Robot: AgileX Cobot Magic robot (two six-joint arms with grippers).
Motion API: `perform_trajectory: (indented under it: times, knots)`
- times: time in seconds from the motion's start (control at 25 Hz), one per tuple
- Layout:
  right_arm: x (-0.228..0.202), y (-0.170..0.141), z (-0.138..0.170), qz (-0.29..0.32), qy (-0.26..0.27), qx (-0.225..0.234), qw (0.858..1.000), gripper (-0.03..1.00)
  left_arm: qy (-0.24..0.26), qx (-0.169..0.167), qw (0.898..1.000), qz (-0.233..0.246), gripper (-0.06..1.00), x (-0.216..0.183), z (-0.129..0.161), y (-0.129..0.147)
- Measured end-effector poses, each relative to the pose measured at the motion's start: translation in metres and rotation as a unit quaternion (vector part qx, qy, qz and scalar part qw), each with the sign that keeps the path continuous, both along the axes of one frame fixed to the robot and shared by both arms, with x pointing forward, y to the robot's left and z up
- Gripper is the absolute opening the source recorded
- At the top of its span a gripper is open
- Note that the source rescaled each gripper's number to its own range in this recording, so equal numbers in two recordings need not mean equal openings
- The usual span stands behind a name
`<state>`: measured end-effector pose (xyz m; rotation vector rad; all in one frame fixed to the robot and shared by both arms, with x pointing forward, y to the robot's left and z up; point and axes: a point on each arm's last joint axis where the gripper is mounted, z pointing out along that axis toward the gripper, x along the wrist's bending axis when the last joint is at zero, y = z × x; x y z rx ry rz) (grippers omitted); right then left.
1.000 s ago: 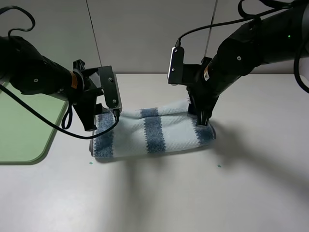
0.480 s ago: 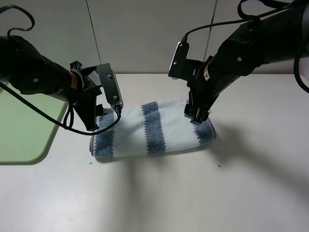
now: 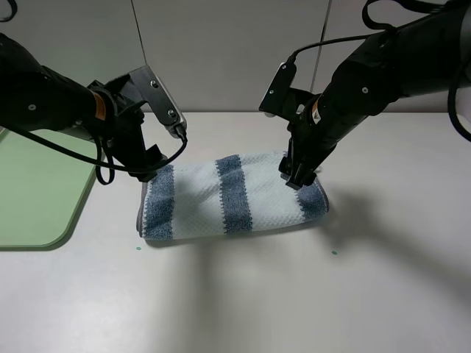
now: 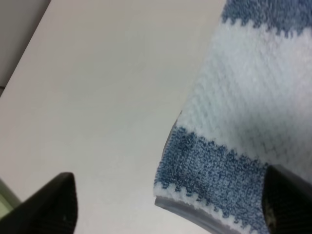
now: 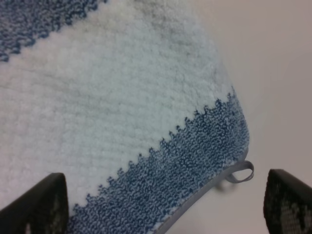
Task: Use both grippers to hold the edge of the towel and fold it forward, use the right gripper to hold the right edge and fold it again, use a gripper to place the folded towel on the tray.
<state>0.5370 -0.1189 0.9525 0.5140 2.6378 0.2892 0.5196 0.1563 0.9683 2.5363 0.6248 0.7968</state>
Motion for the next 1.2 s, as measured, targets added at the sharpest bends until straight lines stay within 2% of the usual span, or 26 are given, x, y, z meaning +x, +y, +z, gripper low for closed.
perform_trajectory:
  times: [0.2,0.36,0.48,0.76,0.92,1.2]
  knots:
    - [0.0,0.0,0.0,0.001,-0.001,-0.001,1.0,0.88,0.001,-0.009,1.0,0.008,0.81,0.0,0.0,0.0]
    - [0.0,0.0,0.0,0.001,-0.001,-0.001,1.0,0.88,0.007,-0.03,0.999,0.031,0.94,0.0,0.001,-0.001]
    - [0.0,0.0,0.0,0.001,-0.001,-0.001,1.0,0.88,0.012,-0.043,0.998,0.046,0.98,0.0,0.001,-0.001]
    - [0.0,0.0,0.0,-0.024,0.003,0.012,1.0,0.88,0.018,-0.058,0.996,0.065,1.0,0.0,0.001,-0.001]
    - [0.0,0.0,0.0,-0.058,0.008,0.027,0.998,0.88,0.037,-0.048,0.994,0.09,1.0,-0.003,0.001,0.004]
    - [0.0,0.0,0.0,-0.125,0.017,0.061,0.99,0.88,0.033,-0.047,0.989,0.134,1.0,-0.019,0.032,0.019]
